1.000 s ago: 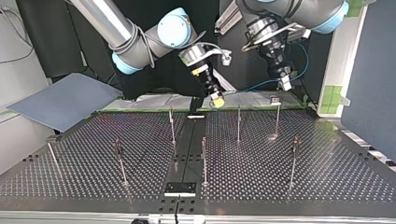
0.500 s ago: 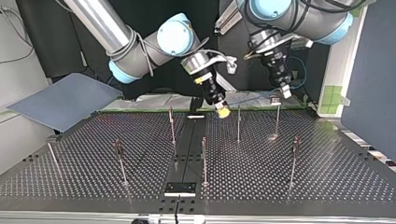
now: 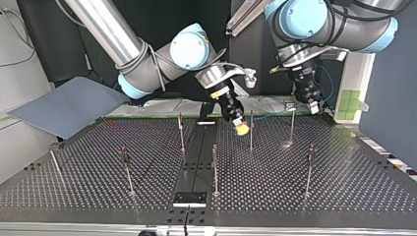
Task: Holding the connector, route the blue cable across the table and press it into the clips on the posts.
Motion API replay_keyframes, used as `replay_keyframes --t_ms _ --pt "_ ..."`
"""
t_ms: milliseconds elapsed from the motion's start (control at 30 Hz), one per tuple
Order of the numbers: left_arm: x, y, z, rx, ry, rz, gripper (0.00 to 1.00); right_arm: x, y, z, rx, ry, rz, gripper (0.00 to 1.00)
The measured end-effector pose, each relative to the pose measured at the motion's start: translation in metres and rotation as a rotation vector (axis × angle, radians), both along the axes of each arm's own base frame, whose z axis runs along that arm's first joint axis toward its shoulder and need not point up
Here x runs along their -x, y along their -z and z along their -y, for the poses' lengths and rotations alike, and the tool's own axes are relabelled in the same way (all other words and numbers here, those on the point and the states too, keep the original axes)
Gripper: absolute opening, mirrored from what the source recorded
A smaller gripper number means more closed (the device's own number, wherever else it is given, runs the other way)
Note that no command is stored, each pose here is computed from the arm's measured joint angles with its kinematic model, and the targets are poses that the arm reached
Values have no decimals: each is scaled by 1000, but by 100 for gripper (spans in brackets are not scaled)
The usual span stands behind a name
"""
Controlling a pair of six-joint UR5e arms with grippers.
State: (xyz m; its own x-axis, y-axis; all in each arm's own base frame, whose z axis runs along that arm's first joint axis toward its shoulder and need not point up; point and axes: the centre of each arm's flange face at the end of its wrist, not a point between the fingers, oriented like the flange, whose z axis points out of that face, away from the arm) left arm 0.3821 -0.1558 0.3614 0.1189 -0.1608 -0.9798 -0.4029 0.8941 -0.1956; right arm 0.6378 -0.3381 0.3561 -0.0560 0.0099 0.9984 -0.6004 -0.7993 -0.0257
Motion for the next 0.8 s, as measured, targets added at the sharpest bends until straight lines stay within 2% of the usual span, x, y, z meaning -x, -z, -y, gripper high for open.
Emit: replay_keyframes --t_ms 167,333,567,700,800 --pt "-14 -13 -10 11 1 23 0 -10 0 5 -4 -8 -1 0" --pt "-28 -24 -16 21 4 41 0 -20 -4 10 4 -21 10 0" --pt "-48 -31 -21 37 9 55 0 -28 -23 14 30 -30 43 0" --pt "-55 -36 -27 41 5 75 0 -29 -37 22 48 -24 67 0" --pt "-60 -36 -35 43 0 81 0 -29 -40 26 52 -22 73 0"
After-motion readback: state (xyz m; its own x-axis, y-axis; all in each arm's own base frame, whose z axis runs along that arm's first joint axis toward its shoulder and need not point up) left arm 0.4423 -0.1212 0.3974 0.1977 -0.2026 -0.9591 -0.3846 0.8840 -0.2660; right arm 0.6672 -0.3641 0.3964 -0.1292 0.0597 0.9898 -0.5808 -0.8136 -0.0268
